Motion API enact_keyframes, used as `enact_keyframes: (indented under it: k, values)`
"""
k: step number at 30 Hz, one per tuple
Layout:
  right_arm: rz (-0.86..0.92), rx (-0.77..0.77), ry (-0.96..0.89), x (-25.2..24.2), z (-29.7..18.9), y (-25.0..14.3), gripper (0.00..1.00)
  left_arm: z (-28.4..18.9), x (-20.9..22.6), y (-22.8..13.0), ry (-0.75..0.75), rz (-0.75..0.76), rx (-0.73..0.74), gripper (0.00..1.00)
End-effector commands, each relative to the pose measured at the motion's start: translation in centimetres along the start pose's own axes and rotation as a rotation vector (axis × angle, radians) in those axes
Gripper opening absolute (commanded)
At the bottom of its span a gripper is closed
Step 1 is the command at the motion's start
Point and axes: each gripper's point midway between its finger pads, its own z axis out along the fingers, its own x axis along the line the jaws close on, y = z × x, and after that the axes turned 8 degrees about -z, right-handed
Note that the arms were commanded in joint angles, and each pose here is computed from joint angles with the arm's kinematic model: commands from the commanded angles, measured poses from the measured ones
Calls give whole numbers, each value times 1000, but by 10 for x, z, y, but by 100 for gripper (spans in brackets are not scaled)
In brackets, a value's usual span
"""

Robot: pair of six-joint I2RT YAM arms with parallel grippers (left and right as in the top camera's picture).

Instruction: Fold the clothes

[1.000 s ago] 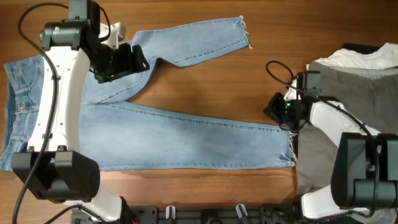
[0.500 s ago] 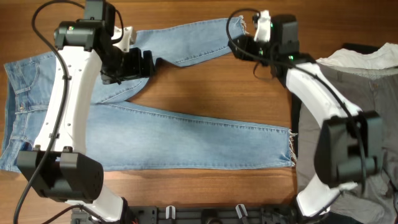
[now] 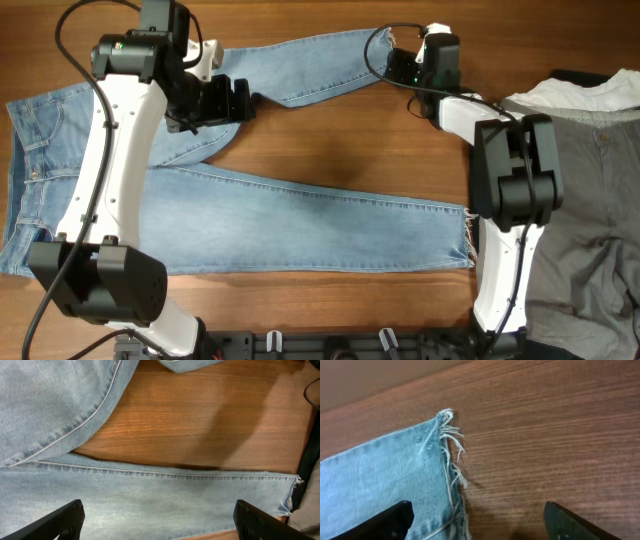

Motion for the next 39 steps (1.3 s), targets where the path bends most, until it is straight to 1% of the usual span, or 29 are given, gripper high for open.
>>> enact_keyframes:
  k: [1,3,4,5,6,7,8,10,11,13,14,15,16,17,19,20,22,24,25,26,28,29,30,31,32,33,35,37,39]
  values:
    - [-15,78,168,29,14,-34,70,-3,-1,0,-2,-7,-11,95]
    - [-37,108,244,48,11,-43,64,-3,-1,0,-2,-7,-11,95]
    - [-78,114,299,59,8,-45,56,-3,-1,0,-2,-7,-11,95]
    - [-71,131,294,59,8,-49,43,-3,-1,0,-2,-7,-11,95]
    - [-41,159,218,43,6,-51,9,-3,-1,-1,-2,-7,-11,95]
    - [14,176,133,25,2,-47,4,-3,-1,-1,-2,-7,-11,95]
    - [43,179,62,3,-11,-32,4,-3,-1,-1,-2,-8,-10,95]
    - [76,184,9,-21,-35,-11,5,-3,-1,-1,-1,-7,-11,95]
    - [110,200,-38,-43,-60,3,4,-3,-1,-1,0,-7,-11,96]
    - [155,233,-105,-72,-95,14,4,-3,2,0,14,-7,-16,96]
    - [162,247,-125,-83,-109,18,7,-3,7,2,47,-8,-25,97]
    - [145,258,-135,-90,-119,19,31,-4,16,3,95,-12,-34,98]
    - [136,269,-144,-97,-127,20,53,-5,26,3,139,-22,-36,99]
    - [89,293,-125,-97,-146,23,60,-12,55,1,235,-146,-41,100]
    - [71,306,-91,-87,-168,29,62,-23,93,-4,313,-312,-37,99]
    - [73,304,-77,-79,-187,36,63,-34,121,-10,332,-439,-28,97]
    - [82,289,-13,-57,-225,50,63,-53,168,-23,355,-647,-26,93]
    - [90,273,43,-36,-265,60,68,-71,211,-35,346,-811,-44,90]
    - [117,282,61,-26,-288,59,72,-83,242,-46,351,-921,-62,90]
    - [166,319,52,-21,-308,50,73,-93,273,-60,358,-1052,-87,90]
    - [220,441,39,-17,-328,22,73,-99,320,-88,366,-1270,-122,86]
    - [237,503,34,-16,-333,7,73,-98,337,-98,369,-1327,-138,82]
    - [251,560,31,-16,-334,-7,73,-94,360,-115,372,-1421,-157,72]
    - [275,661,26,-16,-329,-41,74,-85,395,-145,372,-1565,-197,52]
    - [283,705,26,-15,-326,-59,77,-80,409,-156,358,-1612,-220,46]
    - [290,746,24,-15,-323,-78,80,-75,416,-162,338,-1630,-234,42]
    - [338,837,6,-19,-317,-129,80,-62,435,-177,346,-1629,-268,37]
    - [366,875,1,-19,-315,-153,79,-50,445,-178,364,-1612,-296,34]
    - [388,912,-5,-19,-317,-173,79,-34,458,-177,372,-1581,-320,34]
